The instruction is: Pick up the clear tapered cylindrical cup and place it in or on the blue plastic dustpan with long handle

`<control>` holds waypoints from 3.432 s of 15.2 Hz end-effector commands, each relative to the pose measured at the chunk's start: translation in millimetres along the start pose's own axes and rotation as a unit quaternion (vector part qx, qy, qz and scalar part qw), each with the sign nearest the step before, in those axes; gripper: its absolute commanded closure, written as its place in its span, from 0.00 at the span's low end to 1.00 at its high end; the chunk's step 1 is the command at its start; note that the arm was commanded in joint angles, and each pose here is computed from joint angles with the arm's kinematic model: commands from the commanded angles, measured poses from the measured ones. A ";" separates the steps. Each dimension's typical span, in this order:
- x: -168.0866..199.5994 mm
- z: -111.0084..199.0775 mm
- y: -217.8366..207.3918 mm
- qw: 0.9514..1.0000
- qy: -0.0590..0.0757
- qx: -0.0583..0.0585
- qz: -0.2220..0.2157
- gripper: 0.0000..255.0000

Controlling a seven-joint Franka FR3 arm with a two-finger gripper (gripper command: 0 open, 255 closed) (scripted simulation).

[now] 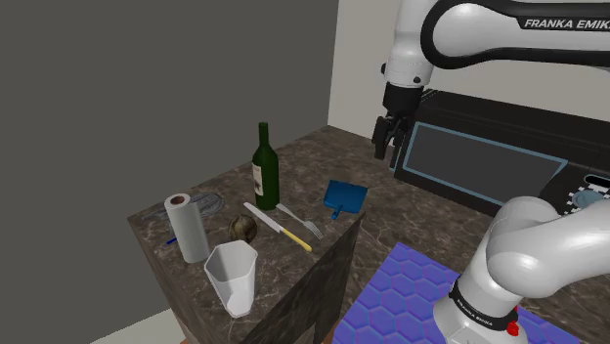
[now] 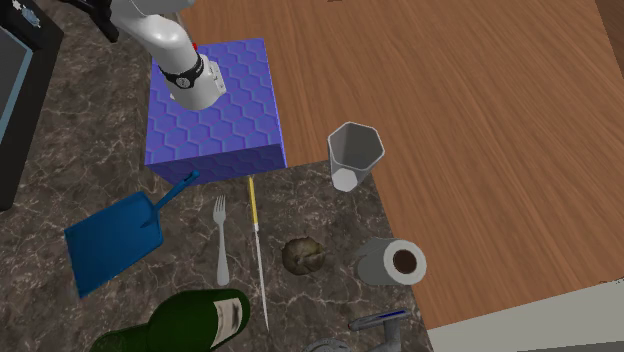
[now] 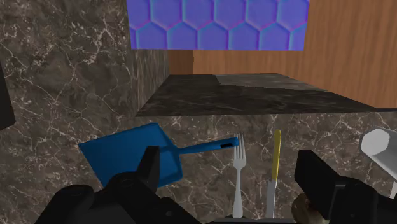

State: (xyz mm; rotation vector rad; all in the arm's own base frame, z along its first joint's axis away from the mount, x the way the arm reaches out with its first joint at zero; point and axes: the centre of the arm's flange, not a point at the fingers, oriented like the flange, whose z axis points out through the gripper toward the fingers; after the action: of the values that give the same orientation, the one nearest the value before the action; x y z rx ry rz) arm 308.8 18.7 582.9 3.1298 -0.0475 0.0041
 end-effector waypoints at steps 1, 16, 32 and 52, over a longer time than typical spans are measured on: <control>0.0 0.0 0.0 1.000 0.000 0.000 0.000 0.00; 65.7 83.1 -158.9 1.000 0.003 0.026 -0.014 0.00; 127.0 162.1 -323.3 0.998 0.006 0.052 -0.028 0.00; 127.3 196.5 -326.9 0.998 0.006 0.052 -0.028 1.00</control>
State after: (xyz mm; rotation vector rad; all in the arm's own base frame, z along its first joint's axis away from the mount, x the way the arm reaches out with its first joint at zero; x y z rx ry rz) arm 446.4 339.6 383.5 3.2350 0.0413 0.0266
